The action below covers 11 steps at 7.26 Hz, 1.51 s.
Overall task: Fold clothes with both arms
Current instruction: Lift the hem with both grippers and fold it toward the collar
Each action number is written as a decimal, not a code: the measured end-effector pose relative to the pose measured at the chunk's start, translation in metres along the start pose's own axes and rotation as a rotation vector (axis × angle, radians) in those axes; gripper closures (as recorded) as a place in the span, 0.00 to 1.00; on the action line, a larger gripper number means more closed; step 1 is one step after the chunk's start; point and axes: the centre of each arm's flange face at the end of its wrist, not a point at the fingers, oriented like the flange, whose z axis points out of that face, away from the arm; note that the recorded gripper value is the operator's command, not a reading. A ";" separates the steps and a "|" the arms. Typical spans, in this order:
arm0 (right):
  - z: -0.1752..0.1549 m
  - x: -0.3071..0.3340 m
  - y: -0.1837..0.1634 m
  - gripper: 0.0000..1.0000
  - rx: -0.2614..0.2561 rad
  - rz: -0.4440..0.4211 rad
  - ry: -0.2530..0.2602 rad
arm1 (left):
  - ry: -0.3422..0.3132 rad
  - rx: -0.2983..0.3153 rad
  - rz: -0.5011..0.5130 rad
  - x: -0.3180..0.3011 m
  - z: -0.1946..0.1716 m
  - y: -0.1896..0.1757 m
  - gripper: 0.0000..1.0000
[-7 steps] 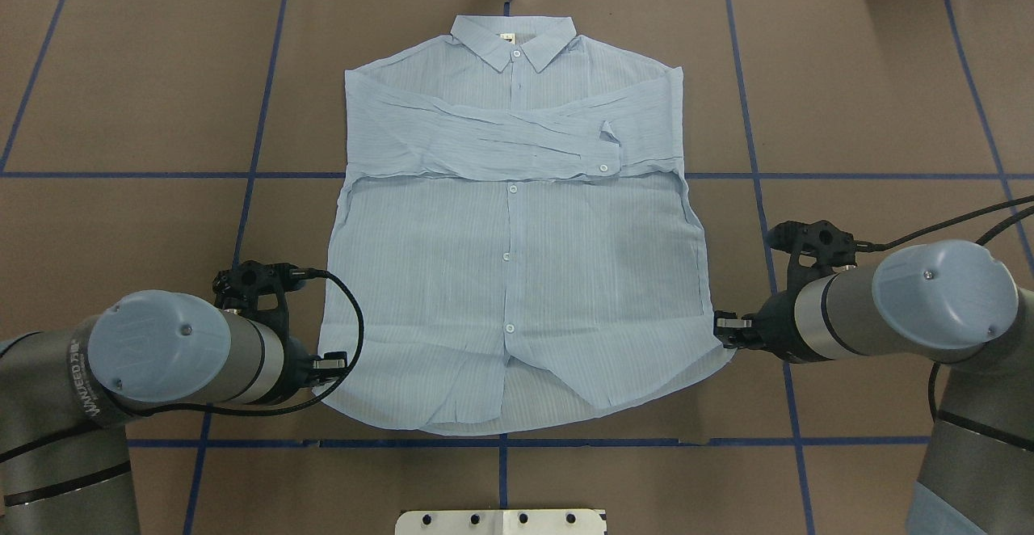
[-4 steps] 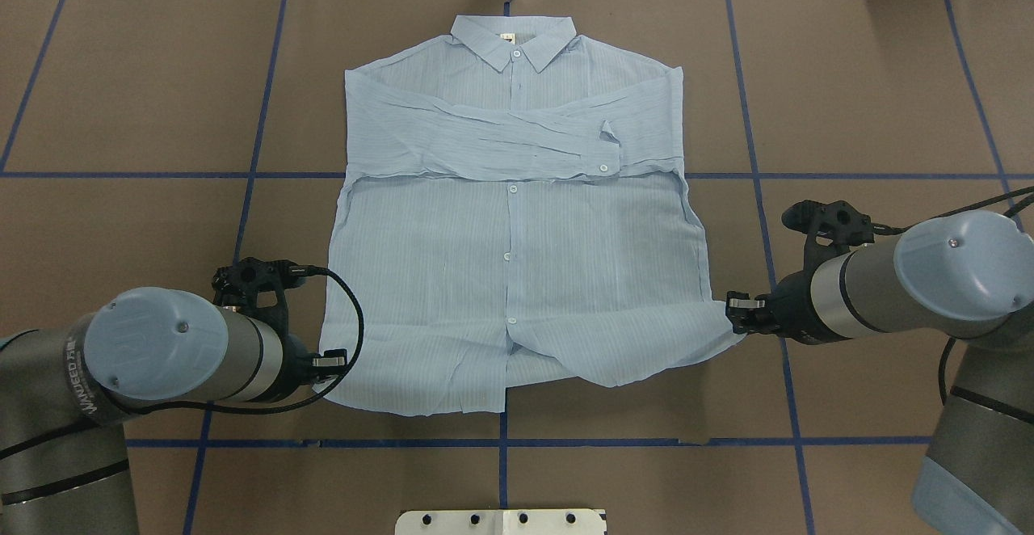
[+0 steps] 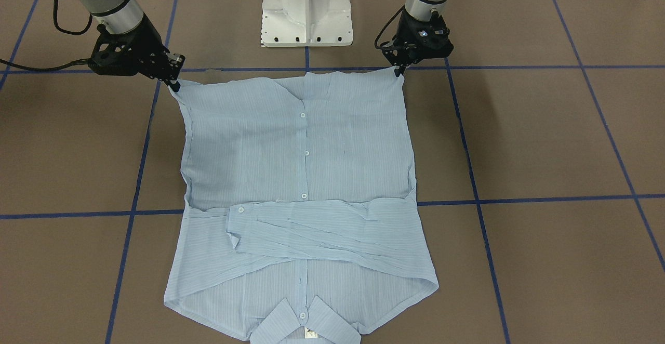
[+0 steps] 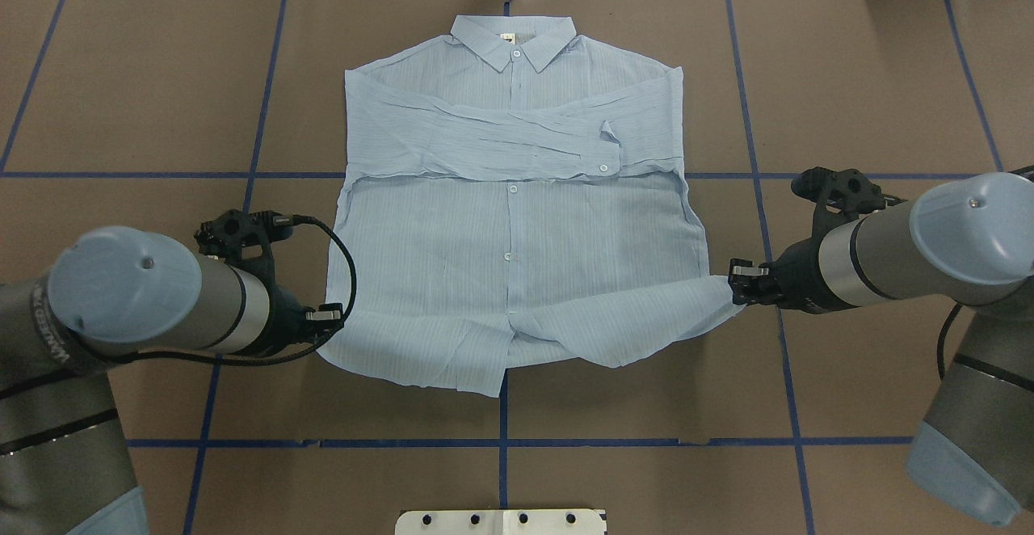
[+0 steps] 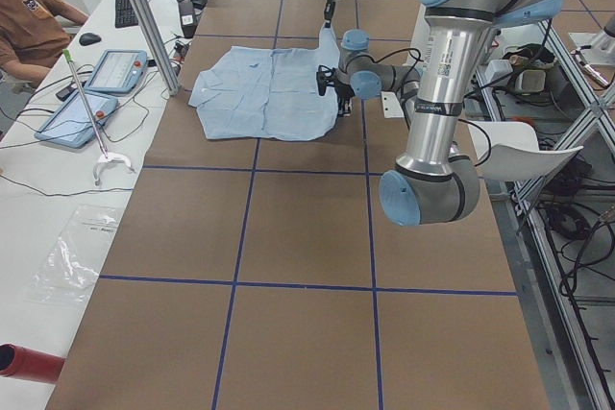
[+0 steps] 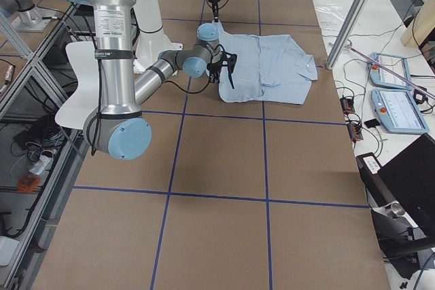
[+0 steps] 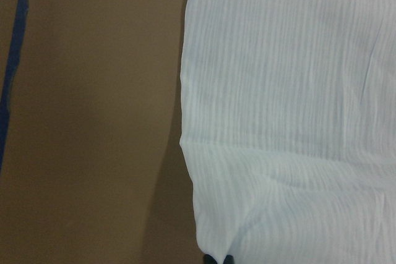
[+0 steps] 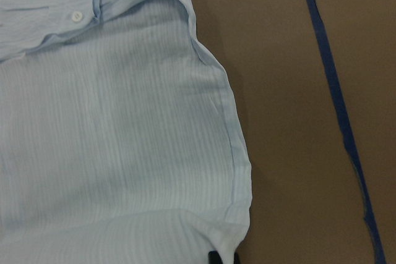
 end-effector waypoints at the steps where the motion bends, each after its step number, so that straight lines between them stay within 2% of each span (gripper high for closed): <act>1: -0.008 -0.006 -0.019 1.00 0.015 0.021 -0.020 | 0.024 0.027 0.004 -0.004 -0.020 -0.032 1.00; 3: -0.015 -0.027 -0.073 1.00 0.048 0.070 -0.054 | 0.054 0.080 0.008 -0.005 -0.044 -0.088 1.00; 6: -0.012 -0.064 -0.171 1.00 0.107 0.139 -0.060 | 0.100 0.150 -0.012 0.010 -0.025 -0.164 1.00; 9: 0.008 -0.101 -0.257 1.00 0.142 0.166 -0.011 | 0.124 0.195 -0.037 0.013 -0.012 -0.254 1.00; 11: 0.027 -0.113 -0.294 1.00 0.139 0.151 0.037 | 0.145 0.217 -0.039 0.022 0.014 -0.301 1.00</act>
